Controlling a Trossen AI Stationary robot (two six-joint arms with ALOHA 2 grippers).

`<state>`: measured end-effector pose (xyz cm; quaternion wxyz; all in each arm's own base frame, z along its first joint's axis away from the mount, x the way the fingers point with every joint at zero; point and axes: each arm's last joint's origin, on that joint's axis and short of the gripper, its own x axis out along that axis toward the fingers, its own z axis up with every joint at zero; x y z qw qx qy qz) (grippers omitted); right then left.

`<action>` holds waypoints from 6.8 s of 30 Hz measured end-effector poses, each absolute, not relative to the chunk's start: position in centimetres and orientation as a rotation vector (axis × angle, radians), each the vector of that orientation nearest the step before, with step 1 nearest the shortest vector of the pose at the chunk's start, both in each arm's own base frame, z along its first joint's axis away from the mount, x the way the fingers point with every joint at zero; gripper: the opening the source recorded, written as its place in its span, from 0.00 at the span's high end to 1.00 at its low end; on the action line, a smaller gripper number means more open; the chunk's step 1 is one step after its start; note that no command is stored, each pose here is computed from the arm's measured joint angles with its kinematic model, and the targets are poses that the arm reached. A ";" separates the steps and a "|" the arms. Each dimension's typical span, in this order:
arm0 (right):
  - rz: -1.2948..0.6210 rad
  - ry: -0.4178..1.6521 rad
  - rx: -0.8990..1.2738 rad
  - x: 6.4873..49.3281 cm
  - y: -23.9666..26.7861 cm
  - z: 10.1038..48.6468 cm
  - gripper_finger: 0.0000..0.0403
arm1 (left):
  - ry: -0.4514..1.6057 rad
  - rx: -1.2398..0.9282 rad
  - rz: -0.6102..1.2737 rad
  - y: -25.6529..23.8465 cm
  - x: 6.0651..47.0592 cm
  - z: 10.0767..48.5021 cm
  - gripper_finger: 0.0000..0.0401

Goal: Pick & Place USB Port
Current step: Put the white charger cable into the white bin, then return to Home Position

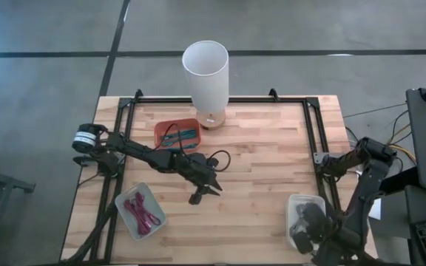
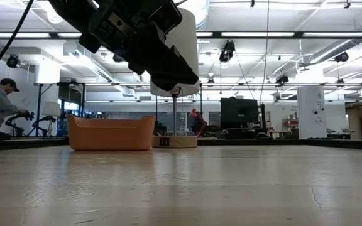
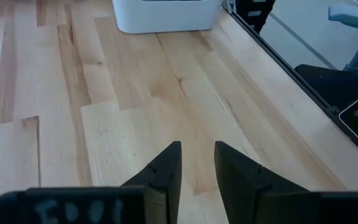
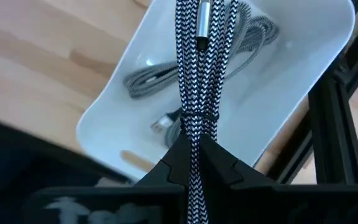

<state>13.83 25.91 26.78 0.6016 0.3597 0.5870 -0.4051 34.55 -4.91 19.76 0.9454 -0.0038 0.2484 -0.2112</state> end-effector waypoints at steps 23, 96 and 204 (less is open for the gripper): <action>-0.954 1.367 0.728 13.8 25.4 22.0 0.72 | 0.504 -0.015 -0.427 -4.9 34.5 19.9 0.76; 0.044 0.034 0.077 9.5 2.9 17.8 0.87 | 0.030 -0.235 0.254 1.6 15.8 18.3 0.76; 0.076 -0.023 -0.046 9.2 2.6 17.2 0.87 | -0.023 -0.060 0.237 1.2 9.8 16.7 0.76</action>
